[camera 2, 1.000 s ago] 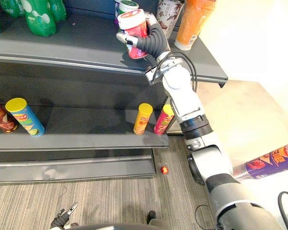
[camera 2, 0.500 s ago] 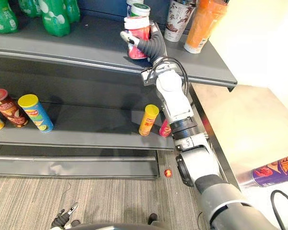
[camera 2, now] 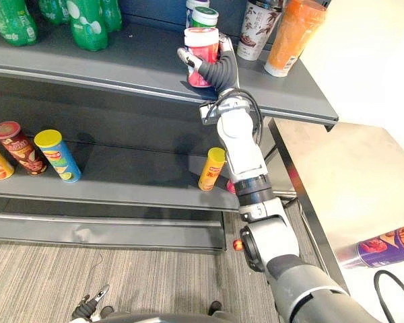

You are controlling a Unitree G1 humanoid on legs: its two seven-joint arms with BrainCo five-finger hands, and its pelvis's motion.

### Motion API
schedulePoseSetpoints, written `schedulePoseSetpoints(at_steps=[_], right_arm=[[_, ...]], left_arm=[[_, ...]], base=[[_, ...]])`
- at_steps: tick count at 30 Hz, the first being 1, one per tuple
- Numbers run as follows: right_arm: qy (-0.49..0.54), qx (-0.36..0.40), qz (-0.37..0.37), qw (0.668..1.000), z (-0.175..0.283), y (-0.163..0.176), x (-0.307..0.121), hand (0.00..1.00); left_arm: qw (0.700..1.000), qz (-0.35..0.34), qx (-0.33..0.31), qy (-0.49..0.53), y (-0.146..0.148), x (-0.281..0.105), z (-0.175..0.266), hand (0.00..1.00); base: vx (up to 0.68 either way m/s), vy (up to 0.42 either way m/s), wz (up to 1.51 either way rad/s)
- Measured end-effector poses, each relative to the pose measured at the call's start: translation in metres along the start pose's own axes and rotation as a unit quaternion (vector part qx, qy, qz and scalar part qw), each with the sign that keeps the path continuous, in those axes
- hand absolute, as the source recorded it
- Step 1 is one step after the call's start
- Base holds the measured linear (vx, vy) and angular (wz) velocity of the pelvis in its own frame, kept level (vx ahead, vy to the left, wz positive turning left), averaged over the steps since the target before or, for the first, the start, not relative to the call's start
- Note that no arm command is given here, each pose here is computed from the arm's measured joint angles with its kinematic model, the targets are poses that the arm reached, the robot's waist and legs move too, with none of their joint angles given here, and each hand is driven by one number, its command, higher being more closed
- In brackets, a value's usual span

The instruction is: Put the gum and the chips on the shelf.

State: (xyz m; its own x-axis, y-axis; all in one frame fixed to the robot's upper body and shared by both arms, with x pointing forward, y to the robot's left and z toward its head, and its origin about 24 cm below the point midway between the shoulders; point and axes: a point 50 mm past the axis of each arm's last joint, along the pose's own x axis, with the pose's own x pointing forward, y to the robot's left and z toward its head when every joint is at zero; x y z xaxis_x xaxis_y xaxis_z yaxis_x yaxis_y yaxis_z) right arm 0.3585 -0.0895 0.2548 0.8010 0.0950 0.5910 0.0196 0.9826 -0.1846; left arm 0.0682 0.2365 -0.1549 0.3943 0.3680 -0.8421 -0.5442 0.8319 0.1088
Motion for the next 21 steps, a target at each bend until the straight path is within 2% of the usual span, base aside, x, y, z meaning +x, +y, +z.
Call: schedulePoseSetpoints(at_steps=[6,21], right_arm=[[-0.003,0.002,0.0,1.0,-0.005,0.01,-0.018,1.0],[-0.034,-0.011,-0.008,0.999,0.003,0.008,-0.023,1.0]], left_arm=[[1.0,-0.004,0.014,-0.003,-0.002,0.0,0.001,0.0],[1.0,-0.003,0.023,-0.006,-0.004,0.001,0.004,0.0]], base=[[-0.03,-0.002,0.01],[-0.02,-0.002,0.04]])
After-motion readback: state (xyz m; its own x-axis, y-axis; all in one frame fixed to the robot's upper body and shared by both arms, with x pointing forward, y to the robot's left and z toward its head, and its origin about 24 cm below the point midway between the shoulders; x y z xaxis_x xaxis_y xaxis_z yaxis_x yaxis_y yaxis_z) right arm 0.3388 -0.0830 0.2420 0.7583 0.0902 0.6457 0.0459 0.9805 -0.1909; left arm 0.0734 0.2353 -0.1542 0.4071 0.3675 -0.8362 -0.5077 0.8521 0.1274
